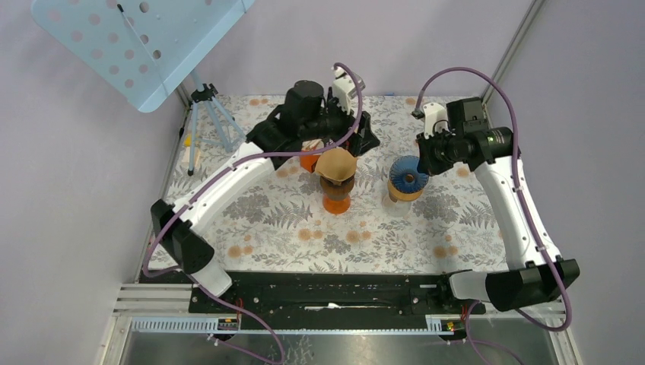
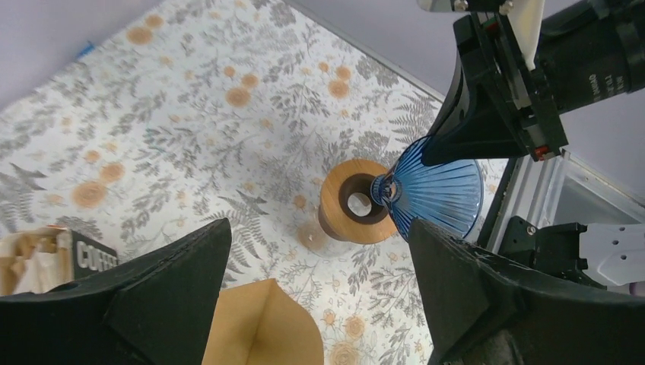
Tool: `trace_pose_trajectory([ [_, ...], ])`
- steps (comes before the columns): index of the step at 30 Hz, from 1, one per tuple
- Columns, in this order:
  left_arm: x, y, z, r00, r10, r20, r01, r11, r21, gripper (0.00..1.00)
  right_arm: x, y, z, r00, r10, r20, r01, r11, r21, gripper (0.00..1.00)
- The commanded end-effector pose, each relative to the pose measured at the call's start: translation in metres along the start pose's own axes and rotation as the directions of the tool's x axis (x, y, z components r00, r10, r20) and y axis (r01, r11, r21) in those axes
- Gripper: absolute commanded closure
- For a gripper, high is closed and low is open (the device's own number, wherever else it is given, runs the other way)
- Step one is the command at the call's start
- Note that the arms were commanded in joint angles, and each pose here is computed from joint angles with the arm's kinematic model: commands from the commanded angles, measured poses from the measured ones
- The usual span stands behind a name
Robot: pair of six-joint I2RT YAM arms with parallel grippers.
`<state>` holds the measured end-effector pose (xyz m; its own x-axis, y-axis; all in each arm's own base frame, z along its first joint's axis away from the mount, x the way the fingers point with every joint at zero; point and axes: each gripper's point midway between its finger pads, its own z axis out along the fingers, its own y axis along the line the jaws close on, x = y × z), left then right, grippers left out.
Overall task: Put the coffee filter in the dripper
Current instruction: Place the coffee dripper in the dripper holder.
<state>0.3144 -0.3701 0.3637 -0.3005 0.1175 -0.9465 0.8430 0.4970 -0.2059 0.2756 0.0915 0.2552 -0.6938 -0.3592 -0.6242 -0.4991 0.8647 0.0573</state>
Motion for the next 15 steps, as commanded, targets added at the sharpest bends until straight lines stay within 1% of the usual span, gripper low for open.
trace_pose_trajectory([
  [1, -0.012, -0.020, 0.017, 0.999, -0.039, 0.033, 0.036, 0.997, 0.075, 0.06, 0.000, 0.001, -0.002, 0.999, 0.002, -0.042, -0.004, 0.998, -0.066, 1.00],
  [7, 0.002, -0.032, 0.032, 0.998, -0.067, -0.005, 0.067, 0.994, 0.092, 0.07, -0.006, -0.007, 0.009, 0.996, 0.056, -0.074, -0.066, 0.989, -0.134, 1.00],
  [15, 0.015, -0.040, 0.043, 0.995, -0.099, -0.033, 0.102, 0.990, 0.095, 0.08, 0.001, -0.017, 0.026, 0.987, 0.111, -0.120, -0.132, 0.974, -0.183, 1.00],
])
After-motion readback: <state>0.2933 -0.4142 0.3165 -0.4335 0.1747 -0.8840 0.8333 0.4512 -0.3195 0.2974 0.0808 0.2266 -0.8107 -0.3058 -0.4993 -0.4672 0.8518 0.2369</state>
